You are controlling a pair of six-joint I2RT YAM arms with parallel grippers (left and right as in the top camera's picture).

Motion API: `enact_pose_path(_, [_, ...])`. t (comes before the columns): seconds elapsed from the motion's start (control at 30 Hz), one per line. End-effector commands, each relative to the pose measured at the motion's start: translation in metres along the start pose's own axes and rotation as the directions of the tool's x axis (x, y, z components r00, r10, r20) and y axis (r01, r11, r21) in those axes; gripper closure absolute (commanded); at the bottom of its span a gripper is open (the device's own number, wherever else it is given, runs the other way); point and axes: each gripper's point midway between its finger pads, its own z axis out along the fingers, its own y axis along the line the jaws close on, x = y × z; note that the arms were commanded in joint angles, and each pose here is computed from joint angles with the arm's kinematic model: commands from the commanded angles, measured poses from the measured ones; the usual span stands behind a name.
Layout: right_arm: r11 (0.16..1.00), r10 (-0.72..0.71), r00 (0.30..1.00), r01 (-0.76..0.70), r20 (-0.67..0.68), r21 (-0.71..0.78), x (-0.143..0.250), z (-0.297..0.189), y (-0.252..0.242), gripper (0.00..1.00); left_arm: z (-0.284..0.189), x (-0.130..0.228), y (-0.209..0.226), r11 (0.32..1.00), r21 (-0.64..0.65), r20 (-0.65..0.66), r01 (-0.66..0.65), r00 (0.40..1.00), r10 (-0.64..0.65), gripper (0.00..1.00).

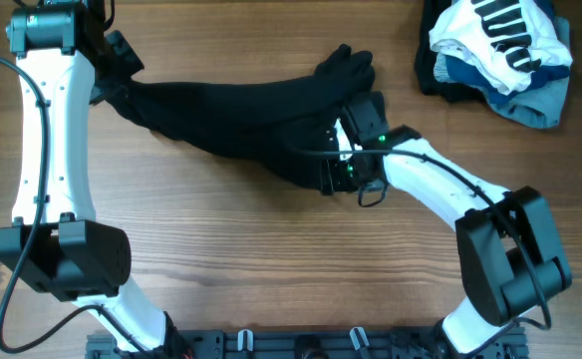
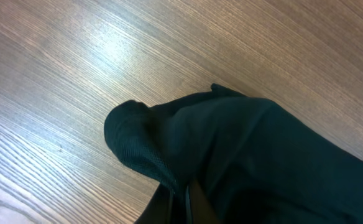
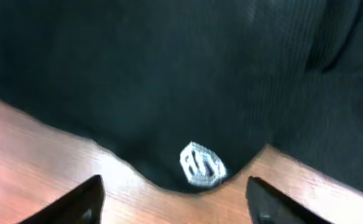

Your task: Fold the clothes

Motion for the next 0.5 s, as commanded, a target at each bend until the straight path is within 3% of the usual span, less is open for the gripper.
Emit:
enact_pose_path(0.0, [1.000,0.026,0.999,-0.025,0.028,-0.012,0.003,0.008,-0.001,0.32,0.000,0.000,0.003,1.000,-0.017,0.004,0.013,1.000,-0.013,0.96])
enact_pose_path(0.07, [0.999,0.036,0.998,-0.036,0.050,-0.020,0.000,0.010,-0.001,0.37,0.000,0.000,0.003,1.000,-0.017,0.004,0.013,1.000,-0.013,0.96])
enact_pose_path(0.13, [0.998,0.056,0.997,-0.054,0.062,-0.031,-0.004,0.010,0.001,0.49,0.000,0.000,0.004,1.000,-0.017,0.004,0.013,1.000,-0.013,0.96])
enact_pose_path(0.33, [0.996,0.088,0.989,-0.084,0.116,-0.036,-0.032,-0.014,-0.005,0.96,0.000,-0.001,0.005,1.000,-0.026,0.011,0.013,1.000,-0.013,0.96])
enact_pose_path(0.47, [0.999,0.035,0.974,-0.032,0.225,-0.016,-0.081,-0.117,-0.007,0.96,-0.025,-0.005,0.009,1.000,-0.001,0.067,0.022,0.997,-0.022,0.96])
